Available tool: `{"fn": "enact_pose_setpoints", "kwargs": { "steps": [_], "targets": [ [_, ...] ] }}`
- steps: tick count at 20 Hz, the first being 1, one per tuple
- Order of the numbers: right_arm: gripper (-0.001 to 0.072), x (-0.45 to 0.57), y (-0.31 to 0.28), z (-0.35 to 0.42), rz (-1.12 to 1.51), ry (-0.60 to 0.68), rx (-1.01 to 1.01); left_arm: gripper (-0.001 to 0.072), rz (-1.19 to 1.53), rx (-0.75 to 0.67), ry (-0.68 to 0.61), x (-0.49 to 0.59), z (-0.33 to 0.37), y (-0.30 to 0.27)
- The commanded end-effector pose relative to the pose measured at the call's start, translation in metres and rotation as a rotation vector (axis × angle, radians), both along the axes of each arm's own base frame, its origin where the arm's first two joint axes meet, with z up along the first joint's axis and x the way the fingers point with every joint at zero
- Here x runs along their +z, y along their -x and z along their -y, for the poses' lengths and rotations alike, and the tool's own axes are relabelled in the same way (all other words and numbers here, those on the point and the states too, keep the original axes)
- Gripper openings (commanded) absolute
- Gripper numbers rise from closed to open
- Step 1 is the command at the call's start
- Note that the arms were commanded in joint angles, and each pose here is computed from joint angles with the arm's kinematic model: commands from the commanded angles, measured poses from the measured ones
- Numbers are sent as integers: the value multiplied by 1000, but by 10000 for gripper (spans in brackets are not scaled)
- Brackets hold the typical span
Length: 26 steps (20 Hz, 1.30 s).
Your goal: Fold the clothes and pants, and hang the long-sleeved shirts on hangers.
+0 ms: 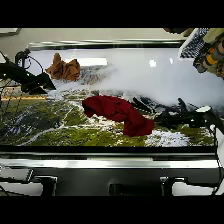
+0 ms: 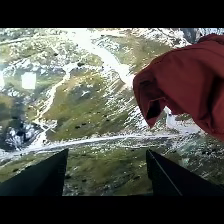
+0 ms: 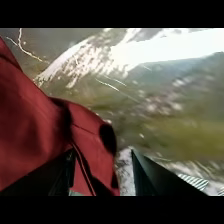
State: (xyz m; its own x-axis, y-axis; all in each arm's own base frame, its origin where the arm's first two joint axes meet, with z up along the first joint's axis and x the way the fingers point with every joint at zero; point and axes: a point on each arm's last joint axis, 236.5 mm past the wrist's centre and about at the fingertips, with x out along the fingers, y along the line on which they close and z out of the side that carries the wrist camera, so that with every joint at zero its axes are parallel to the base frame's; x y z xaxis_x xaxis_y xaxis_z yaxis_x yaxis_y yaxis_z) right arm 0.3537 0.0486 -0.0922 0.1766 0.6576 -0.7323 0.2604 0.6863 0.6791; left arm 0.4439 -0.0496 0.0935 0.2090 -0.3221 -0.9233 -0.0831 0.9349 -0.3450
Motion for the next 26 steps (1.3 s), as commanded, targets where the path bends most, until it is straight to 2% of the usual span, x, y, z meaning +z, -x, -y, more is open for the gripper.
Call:
{"fn": "enact_pose_setpoints", "kwargs": {
  "steps": [1,3,4,6,9,12,14,21,23,24,25,26],
  "targets": [
    [431,-13,0,-22,4,-20,46,565,47,-44,-12,-1,-1,-8],
    [417,-18,0,-32,5,-6,73,566,87,-67,-21,-2,-1,-16],
    [359,-20,-2,-33,12,5,73,565,94,-66,-21,-6,-2,-19],
    [23,-20,-3,-33,10,9,61,565,93,-91,-2,-26,4,-20],
    [24,-17,4,-38,-28,-20,66,565,105,-64,84,-71,20,-26],
    [24,-12,14,-44,-78,-57,72,562,88,-32,299,-113,64,-28],
    [24,-10,18,-47,-104,-74,71,541,43,-43,394,-138,90,-24],
    [24,-4,25,-52,-147,-111,70,527,-68,-79,423,-194,122,-11],
    [24,-2,25,-53,-145,-115,73,439,-55,-69,419,-194,121,-15],
    [24,0,25,-53,-137,-113,74,424,-47,-59,425,-193,122,-18],
    [24,3,23,-52,-126,-108,72,307,-39,-49,436,-191,123,-21],
    [24,7,21,-51,-108,-100,69,228,-33,-34,455,-188,126,-24]
  ]
}}
